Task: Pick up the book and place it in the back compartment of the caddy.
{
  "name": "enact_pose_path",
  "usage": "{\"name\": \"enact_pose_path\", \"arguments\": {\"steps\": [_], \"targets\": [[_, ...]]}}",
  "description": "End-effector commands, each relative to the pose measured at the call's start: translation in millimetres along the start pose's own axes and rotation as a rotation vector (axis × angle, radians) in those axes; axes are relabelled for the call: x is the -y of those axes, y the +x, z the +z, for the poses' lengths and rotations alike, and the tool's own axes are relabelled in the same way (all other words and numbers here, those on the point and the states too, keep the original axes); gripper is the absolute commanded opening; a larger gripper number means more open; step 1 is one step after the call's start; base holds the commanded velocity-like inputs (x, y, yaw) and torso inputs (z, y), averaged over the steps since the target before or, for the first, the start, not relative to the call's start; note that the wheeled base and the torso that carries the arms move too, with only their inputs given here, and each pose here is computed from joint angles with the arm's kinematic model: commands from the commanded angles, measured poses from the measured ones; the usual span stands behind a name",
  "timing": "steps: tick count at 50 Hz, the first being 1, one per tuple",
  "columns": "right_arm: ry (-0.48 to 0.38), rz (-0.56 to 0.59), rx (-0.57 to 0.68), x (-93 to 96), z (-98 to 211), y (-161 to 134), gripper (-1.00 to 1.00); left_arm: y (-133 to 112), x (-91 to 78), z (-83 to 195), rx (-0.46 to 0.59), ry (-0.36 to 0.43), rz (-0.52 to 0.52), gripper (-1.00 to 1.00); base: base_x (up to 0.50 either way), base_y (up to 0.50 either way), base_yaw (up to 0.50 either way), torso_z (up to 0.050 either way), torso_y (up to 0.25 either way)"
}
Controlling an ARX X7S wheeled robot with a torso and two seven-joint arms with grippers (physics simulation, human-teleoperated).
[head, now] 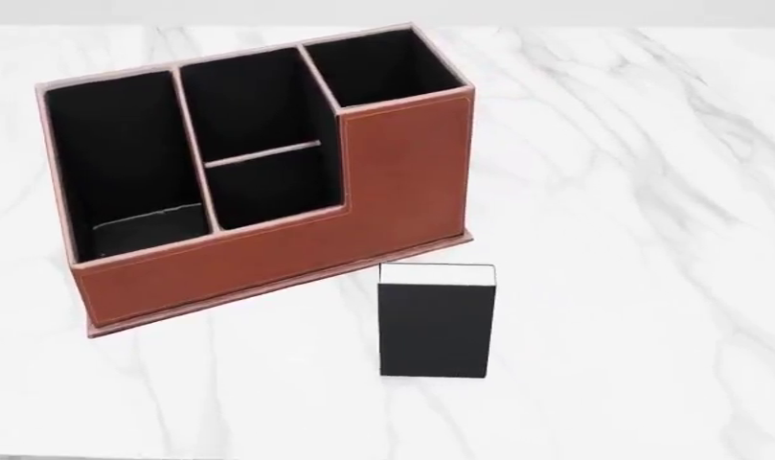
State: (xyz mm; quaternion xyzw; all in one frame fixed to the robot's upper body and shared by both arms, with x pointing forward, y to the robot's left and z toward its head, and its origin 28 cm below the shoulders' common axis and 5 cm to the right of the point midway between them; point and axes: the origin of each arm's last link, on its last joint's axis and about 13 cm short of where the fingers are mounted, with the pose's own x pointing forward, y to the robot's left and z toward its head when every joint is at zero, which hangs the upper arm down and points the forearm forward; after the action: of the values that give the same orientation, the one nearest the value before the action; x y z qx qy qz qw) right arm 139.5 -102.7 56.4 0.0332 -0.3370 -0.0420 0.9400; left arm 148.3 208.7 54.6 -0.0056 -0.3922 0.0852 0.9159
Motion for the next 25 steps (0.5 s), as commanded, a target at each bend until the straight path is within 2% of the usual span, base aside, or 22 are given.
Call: {"name": "enact_pose_path", "arguments": {"steps": [1, 25], "targets": [[-0.005, 0.009, 0.025, -0.4, 1.5, -1.5, 1.00, 0.3, -0.1, -0.3, 0.001, 0.000, 0.003, 1.00, 0.11, 0.00, 0.00, 0.000, 0.000], [-0.006, 0.015, 0.040, -0.7, 2.2, -3.1, 1.00, -0.4, -0.7, 2.0, 0.009, -0.002, 0.008, 1.00, 0.19, 0.00, 0.00, 0.000, 0.000]]}}
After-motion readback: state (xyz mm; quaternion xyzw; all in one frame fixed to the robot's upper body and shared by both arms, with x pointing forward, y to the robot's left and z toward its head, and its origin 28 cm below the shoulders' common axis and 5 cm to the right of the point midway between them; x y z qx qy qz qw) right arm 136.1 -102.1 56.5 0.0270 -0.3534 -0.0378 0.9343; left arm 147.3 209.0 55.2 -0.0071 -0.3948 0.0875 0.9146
